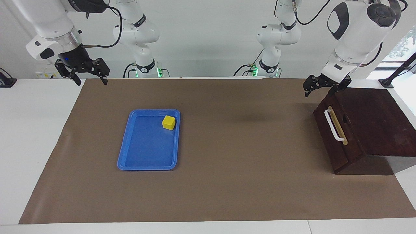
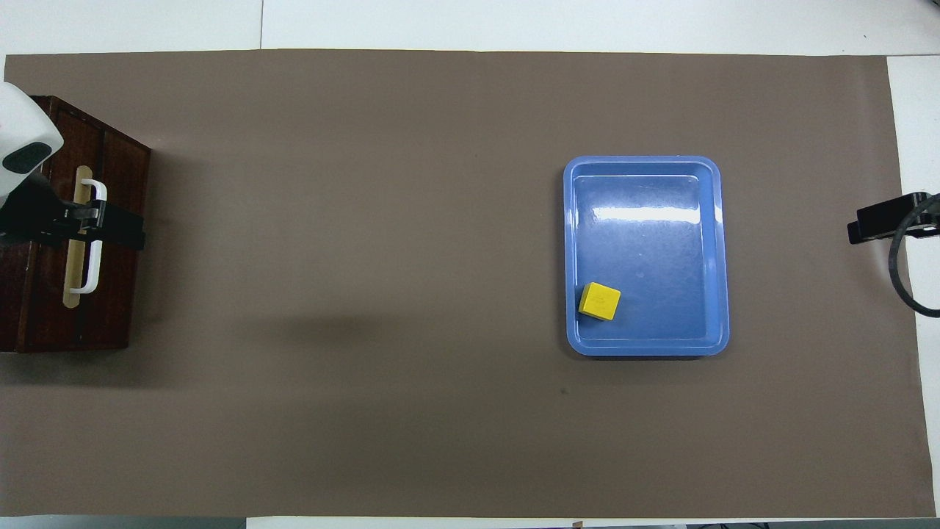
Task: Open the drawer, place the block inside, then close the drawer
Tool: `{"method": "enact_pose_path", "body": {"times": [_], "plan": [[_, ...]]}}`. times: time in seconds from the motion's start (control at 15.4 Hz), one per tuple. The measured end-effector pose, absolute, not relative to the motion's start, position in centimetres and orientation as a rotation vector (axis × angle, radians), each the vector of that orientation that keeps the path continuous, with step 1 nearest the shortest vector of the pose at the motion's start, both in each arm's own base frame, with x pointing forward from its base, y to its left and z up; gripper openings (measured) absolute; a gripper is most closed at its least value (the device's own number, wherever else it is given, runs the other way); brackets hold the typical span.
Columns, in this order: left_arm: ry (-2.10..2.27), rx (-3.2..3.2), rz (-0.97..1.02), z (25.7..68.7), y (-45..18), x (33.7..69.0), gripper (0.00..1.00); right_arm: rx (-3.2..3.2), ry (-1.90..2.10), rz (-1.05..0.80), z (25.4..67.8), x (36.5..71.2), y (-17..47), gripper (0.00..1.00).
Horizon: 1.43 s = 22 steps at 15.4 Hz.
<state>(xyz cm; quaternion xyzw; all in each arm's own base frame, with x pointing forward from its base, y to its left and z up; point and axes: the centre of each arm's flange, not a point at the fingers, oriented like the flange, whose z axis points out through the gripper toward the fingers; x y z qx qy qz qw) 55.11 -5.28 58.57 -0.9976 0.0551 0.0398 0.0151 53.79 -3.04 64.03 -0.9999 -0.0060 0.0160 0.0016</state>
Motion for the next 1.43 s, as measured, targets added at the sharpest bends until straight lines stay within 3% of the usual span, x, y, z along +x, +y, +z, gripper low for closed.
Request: {"method": "enact_pose_path", "body": {"times": [0.78,1.04,1.43], "plan": [[0.171,-3.104,0.124,58.6,-5.3,55.1,1.0,-3.138,-0.009,0.055,63.9,53.8,-3.0,1.0],[0.171,-3.104,0.124,58.6,-5.3,55.1,1.0,-3.043,0.35,0.126,61.7,53.9,-2.1,1.0],[0.171,-3.104,0.124,58.6,-5.3,55.1,1.0,-2.757,0.978,0.227,54.5,54.4,1.4,1.0]]}}
